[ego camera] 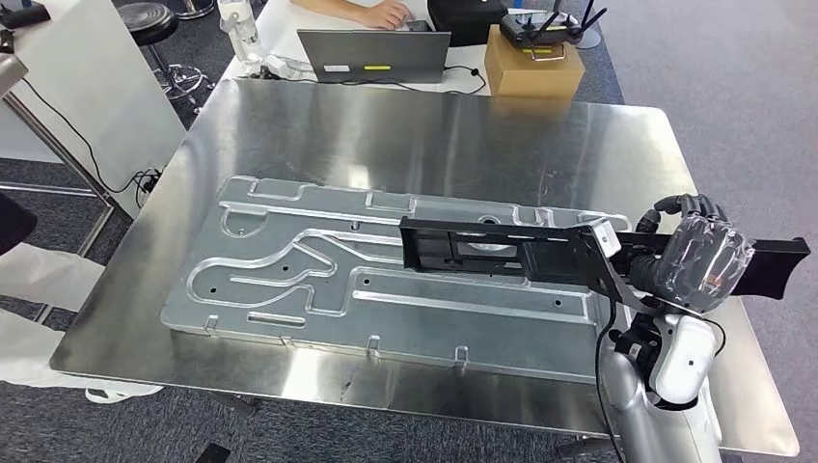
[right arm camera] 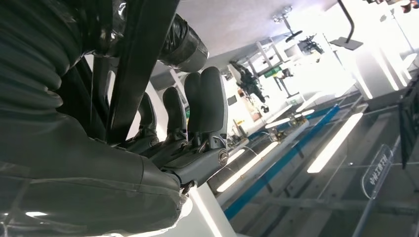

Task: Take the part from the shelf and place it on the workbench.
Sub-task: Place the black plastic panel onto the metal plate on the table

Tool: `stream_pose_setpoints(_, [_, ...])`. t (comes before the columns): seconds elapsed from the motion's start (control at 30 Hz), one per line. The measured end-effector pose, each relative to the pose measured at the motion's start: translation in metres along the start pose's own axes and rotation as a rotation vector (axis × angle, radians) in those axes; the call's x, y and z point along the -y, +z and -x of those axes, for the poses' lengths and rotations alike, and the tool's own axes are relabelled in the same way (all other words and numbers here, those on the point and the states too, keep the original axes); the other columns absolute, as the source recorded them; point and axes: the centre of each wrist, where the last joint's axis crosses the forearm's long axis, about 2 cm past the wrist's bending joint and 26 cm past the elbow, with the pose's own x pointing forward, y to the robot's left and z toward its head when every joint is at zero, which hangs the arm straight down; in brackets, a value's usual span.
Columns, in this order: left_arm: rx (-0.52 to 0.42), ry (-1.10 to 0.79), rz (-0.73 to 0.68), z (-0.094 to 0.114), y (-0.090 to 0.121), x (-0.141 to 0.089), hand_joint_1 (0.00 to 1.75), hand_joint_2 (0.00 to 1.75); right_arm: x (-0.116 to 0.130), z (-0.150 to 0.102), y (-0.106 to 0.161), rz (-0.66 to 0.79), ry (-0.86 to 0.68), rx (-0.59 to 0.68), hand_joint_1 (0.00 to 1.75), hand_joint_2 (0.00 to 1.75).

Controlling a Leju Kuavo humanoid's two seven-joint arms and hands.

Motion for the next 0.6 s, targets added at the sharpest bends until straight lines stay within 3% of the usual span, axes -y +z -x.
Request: stream_pose_setpoints(0.6, [0.005, 0.002, -0.001, -0.0023, -0.0008, -0.0003, 0.0, 0.0, -0.0054, -0.0001, 0.0042, -0.026, 0.001, -0.005, 1.29, 1.75])
